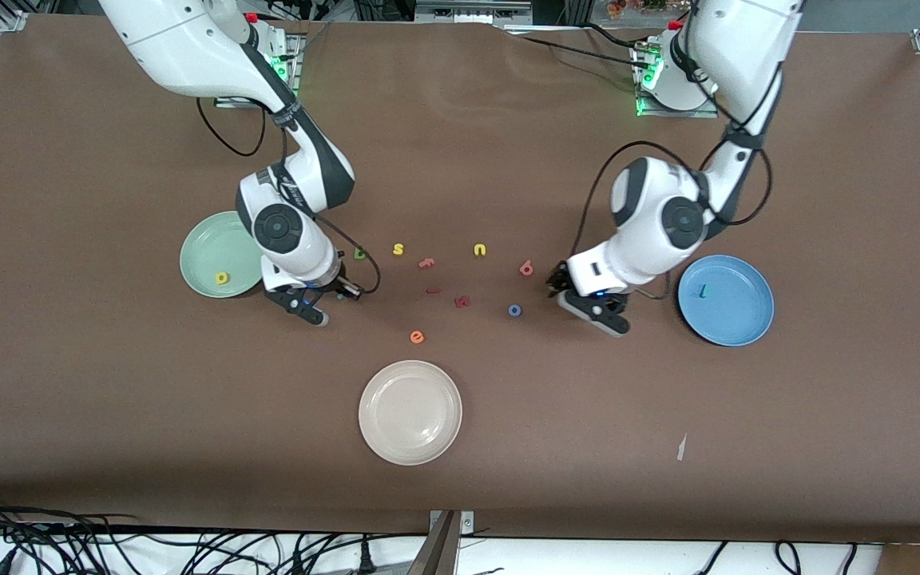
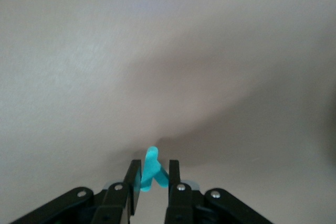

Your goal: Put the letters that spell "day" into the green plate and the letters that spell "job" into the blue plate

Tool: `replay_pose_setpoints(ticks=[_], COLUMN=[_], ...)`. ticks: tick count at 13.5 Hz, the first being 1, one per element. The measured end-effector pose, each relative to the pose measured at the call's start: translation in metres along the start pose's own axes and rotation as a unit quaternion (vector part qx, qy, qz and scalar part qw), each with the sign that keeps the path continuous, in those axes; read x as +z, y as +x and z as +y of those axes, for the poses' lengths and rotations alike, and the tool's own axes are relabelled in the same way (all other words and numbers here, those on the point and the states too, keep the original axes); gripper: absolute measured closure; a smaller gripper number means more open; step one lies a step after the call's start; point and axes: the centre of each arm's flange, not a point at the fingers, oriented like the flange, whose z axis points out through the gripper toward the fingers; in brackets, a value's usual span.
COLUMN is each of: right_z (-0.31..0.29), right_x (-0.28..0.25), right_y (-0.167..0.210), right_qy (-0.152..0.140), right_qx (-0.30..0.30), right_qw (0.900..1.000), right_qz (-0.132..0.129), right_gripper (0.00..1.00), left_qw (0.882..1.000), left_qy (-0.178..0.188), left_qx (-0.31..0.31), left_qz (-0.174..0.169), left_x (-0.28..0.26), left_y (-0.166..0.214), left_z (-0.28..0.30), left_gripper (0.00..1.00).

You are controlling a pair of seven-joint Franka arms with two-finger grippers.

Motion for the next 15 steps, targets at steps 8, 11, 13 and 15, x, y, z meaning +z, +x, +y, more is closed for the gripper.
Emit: replay_pose_setpoints(ticks=[8, 11, 13, 15], right_z=[0.188, 0.234, 0.23, 0.224], right_x=[-0.022, -0.001, -0.001, -0.007], right_y=[0.066, 0.063, 0.06, 0.059], right_qy=[-0.059, -0.064, -0.063, -0.06], right_qx=[-0.168, -0.173, -0.177, -0.182], right_qw=[0.984, 0.983, 0.982, 0.981], right_qz=[-0.01, -0.018, -0.017, -0.013], right_gripper=[0.75, 0.52, 0.31, 0.11], left_qw=[0.998, 0.997, 0.997, 0.997], left_qy=[0.04, 0.049, 0.051, 0.053], left_qx=[-0.054, -0.057, -0.058, -0.057], left_qz=[-0.005, -0.012, -0.014, -0.017], left_x=[0.06, 0.077, 0.081, 0.086], left_y=[0.019, 0.015, 0.013, 0.011], left_z=[0.055, 0.069, 0.074, 0.074], left_gripper=[0.2, 0.21, 0.21, 0.2])
